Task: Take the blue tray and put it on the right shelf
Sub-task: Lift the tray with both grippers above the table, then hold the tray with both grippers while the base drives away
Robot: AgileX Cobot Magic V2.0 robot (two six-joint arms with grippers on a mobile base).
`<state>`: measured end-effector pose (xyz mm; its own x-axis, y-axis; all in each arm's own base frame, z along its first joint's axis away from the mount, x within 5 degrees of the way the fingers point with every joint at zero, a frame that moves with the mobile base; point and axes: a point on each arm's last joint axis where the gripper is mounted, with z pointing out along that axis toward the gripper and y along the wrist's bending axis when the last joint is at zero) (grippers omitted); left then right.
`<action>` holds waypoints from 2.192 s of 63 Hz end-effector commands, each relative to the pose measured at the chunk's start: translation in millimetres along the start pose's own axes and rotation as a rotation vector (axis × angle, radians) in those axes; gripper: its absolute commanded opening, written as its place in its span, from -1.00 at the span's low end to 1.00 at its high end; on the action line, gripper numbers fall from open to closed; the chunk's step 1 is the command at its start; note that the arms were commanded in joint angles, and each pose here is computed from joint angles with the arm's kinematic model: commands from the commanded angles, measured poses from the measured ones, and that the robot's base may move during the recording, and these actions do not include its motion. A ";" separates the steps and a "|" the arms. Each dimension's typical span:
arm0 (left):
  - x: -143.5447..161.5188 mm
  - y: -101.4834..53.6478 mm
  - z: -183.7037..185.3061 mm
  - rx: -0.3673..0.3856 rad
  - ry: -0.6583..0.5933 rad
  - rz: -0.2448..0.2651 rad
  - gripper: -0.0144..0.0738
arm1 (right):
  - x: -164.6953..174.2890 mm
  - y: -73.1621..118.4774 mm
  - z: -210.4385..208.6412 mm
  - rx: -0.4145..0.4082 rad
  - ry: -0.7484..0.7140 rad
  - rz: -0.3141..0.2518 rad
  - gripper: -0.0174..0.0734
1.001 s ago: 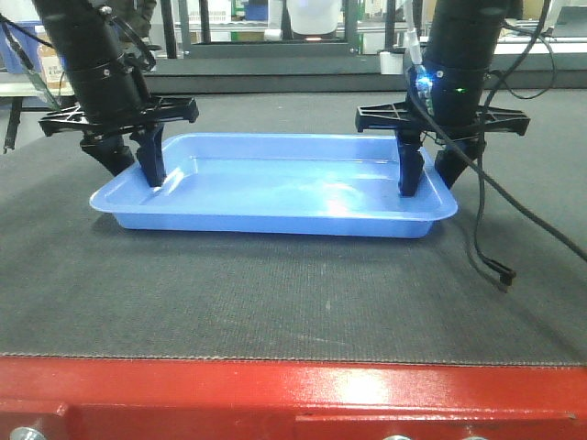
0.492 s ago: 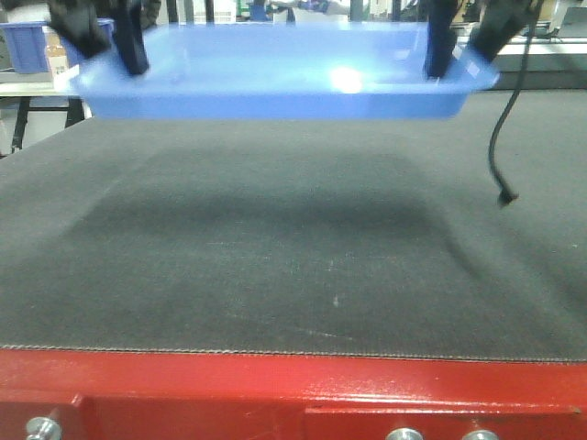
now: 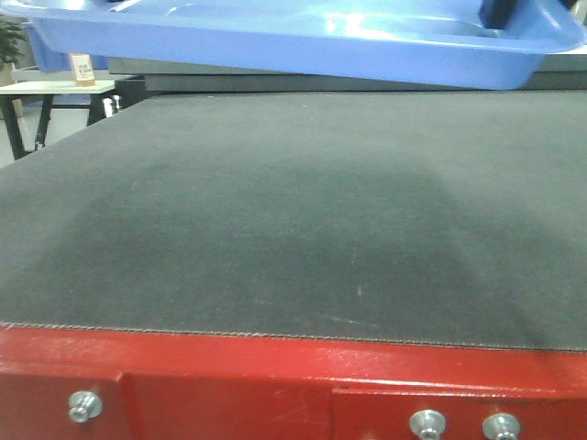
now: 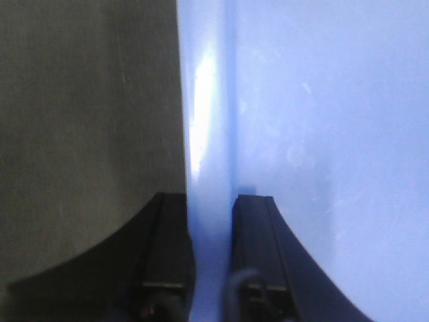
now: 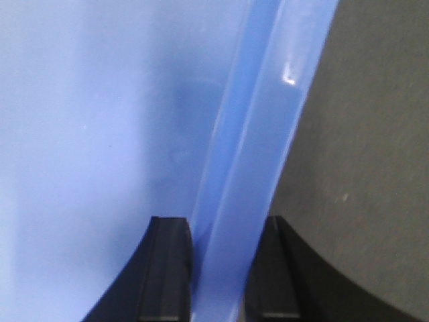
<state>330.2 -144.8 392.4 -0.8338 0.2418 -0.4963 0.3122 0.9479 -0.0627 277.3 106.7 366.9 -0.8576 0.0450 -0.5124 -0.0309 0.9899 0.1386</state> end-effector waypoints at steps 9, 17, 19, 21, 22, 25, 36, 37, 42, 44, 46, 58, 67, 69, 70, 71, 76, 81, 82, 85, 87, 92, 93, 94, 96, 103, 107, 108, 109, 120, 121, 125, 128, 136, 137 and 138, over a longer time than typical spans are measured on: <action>37.0 -1.4 -13.1 0.019 0.012 0.014 -0.77 | 8.6 -10.4 -30.2 0.023 -0.096 -0.058 -0.49; 55.0 -6.6 -9.9 0.048 0.030 0.019 -0.77 | 10.6 -11.5 -35.0 0.025 -0.090 -0.055 -0.49; 58.9 -7.7 -12.4 0.047 0.028 0.027 -0.77 | 11.6 -10.9 -36.2 0.025 -0.085 -0.058 -0.49; 62.3 -8.3 -14.0 0.042 0.029 0.035 -0.77 | 12.6 -10.1 -38.2 0.021 -0.089 -0.061 -0.49; 63.4 -9.6 -15.8 0.045 0.026 0.039 -0.77 | 12.9 -9.6 -38.7 0.020 -0.089 -0.063 -0.49; 65.7 -11.5 -21.0 0.047 0.014 0.049 -0.77 | 14.5 -7.8 -42.0 0.012 -0.096 -0.070 -0.49; 67.0 -14.7 -48.2 0.069 -0.077 0.031 -0.77 | 18.7 1.2 -48.8 -0.021 -0.115 -0.101 -0.49; 67.1 -14.6 -50.4 0.070 -0.084 0.031 -0.77 | 19.0 1.9 -49.0 -0.023 -0.116 -0.104 -0.49; 67.1 -14.4 -58.2 0.073 -0.107 0.031 -0.77 | 20.4 4.6 -50.4 -0.032 -0.118 -0.113 -0.49; 67.1 -14.4 -59.9 0.074 -0.112 0.031 -0.77 | 20.5 4.8 -51.3 -0.034 -0.122 -0.114 -0.49; 67.6 -14.3 -60.5 0.074 -0.110 0.031 -0.77 | 20.6 4.8 -51.8 -0.035 -0.124 -0.114 -0.49; 69.0 -14.1 -59.6 0.071 -0.090 0.032 -0.77 | 20.5 4.1 -56.1 -0.042 -0.145 -0.114 -0.49; 70.1 -14.5 -59.5 0.076 -0.078 0.030 -0.78 | 20.5 4.2 -56.1 -0.043 -0.146 -0.114 -0.49; 70.1 -14.5 -59.5 0.076 -0.078 0.030 -0.78 | 20.5 4.2 -56.1 -0.043 -0.146 -0.114 -0.49; 70.1 -14.5 -59.5 0.076 -0.078 0.030 -0.78 | 20.5 4.2 -56.1 -0.043 -0.146 -0.114 -0.49; 70.1 -14.5 -59.5 0.076 -0.078 0.030 -0.78 | 20.5 4.2 -56.1 -0.043 -0.146 -0.114 -0.49; 70.1 -14.5 -59.5 0.076 -0.078 0.030 -0.78 | 20.5 4.2 -56.1 -0.043 -0.146 -0.114 -0.49; 70.1 -14.5 -59.5 0.076 -0.078 0.030 -0.78 | 20.5 4.2 -56.1 -0.043 -0.146 -0.114 -0.49; 70.1 -14.5 -59.5 0.076 -0.078 0.030 -0.78 | 20.5 4.2 -56.1 -0.043 -0.146 -0.114 -0.49; 70.1 -14.5 -59.5 0.076 -0.078 0.030 -0.78 | 20.4 4.2 -56.1 -0.043 -0.147 -0.114 -0.49; 70.1 -14.5 -59.5 0.076 -0.078 0.030 -0.78 | 20.4 4.2 -56.1 -0.043 -0.147 -0.114 -0.49; 69.9 -14.5 -58.8 0.076 -0.076 0.030 -0.78 | 20.4 4.2 -56.1 -0.043 -0.147 -0.114 -0.49; 69.9 -14.7 -58.8 0.077 -0.076 0.029 -0.78 | 20.4 4.2 -56.1 -0.043 -0.147 -0.114 -0.49; 69.9 -14.7 -58.8 0.077 -0.076 0.029 -0.78 | 20.4 4.2 -56.1 -0.043 -0.147 -0.114 -0.49; 69.9 -14.7 -58.8 0.077 -0.076 0.029 -0.78 | 20.4 4.2 -56.1 -0.043 -0.147 -0.114 -0.49; 69.5 -15.2 -57.2 0.080 -0.071 0.028 -0.78 | 20.2 4.3 -56.1 -0.044 -0.149 -0.114 -0.49; 69.5 -16.0 -56.7 0.089 -0.068 0.024 -0.78 | 20.2 4.3 -56.1 -0.044 -0.149 -0.114 -0.49; 69.5 -16.4 -56.7 0.094 -0.067 0.023 -0.78 | 20.2 4.3 -56.1 -0.044 -0.149 -0.114 -0.49; 69.6 -16.6 -56.7 0.096 -0.067 0.022 -0.78 | 20.2 4.3 -56.1 -0.044 -0.149 -0.114 -0.49; 69.9 -18.5 -56.9 0.117 -0.064 0.014 -0.78 | 20.2 4.3 -56.1 -0.044 -0.149 -0.114 -0.49; 69.9 -18.8 -56.9 0.121 -0.063 0.013 -0.78 | 20.2 4.3 -56.1 -0.044 -0.149 -0.114 -0.49; 70.1 -20.2 -57.1 0.136 -0.061 0.007 -0.78 | 20.2 4.3 -56.1 -0.044 -0.149 -0.114 -0.49; 70.2 -21.1 -57.2 0.146 -0.059 0.003 -0.78 | 20.2 4.3 -56.1 -0.044 -0.149 -0.114 -0.49; 70.4 -22.1 -57.4 0.158 -0.057 -0.001 -0.78 | 20.1 4.5 -55.3 -0.043 -0.147 -0.114 -0.49; 70.4 -22.1 -57.4 0.158 -0.057 -0.001 -0.78 | 20.0 4.6 -55.0 -0.043 -0.146 -0.114 -0.49; 70.4 -22.1 -57.4 0.158 -0.057 -0.001 -0.78 | 20.0 4.6 -55.0 -0.043 -0.146 -0.114 -0.49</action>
<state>247.8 -134.0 389.2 -0.8522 0.2069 -0.4806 0.3223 0.9311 -0.1706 234.2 108.2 383.4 -0.8412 -0.0210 -0.5402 -0.1027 0.9873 0.1214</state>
